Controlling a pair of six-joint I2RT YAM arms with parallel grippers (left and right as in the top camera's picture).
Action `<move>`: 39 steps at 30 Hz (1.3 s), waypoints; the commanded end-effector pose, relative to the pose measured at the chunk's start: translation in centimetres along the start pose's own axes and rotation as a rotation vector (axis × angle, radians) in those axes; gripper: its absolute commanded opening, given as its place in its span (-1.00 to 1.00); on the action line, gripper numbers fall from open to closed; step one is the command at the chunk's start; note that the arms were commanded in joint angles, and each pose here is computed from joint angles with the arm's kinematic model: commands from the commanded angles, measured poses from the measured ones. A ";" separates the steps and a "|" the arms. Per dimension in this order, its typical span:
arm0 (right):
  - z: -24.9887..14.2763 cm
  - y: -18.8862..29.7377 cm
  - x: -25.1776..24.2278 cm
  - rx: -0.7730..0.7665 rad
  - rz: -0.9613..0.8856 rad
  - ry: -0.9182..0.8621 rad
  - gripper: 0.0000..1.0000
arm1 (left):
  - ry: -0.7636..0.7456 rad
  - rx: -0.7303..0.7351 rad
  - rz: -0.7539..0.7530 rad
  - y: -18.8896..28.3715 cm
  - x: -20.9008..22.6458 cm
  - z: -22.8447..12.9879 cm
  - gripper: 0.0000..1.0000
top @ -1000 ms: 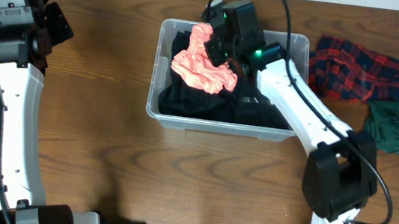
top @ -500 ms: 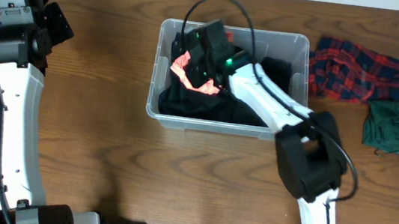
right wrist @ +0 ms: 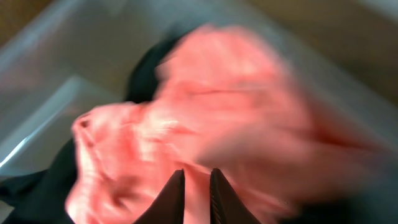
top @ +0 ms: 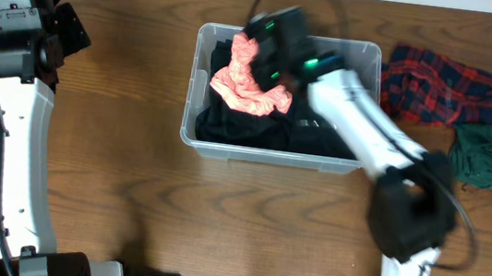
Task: Pack container
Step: 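Move right gripper back to the dark green garment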
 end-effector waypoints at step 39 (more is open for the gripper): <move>-43.6 22.5 -22.4 0.134 -0.797 -1.915 0.99 | 0.001 -0.005 0.014 -0.1 0.2 0.1 0.96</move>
Point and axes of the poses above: each gripper's point midway between its finger pads, its own y axis back along the fingers, its own x axis along the line the jaws close on, z = x × y, the point moved 6 cm from there along y, back along the fingers, and after that the axes turned 14 degrees about y, right-handed, at the moved point
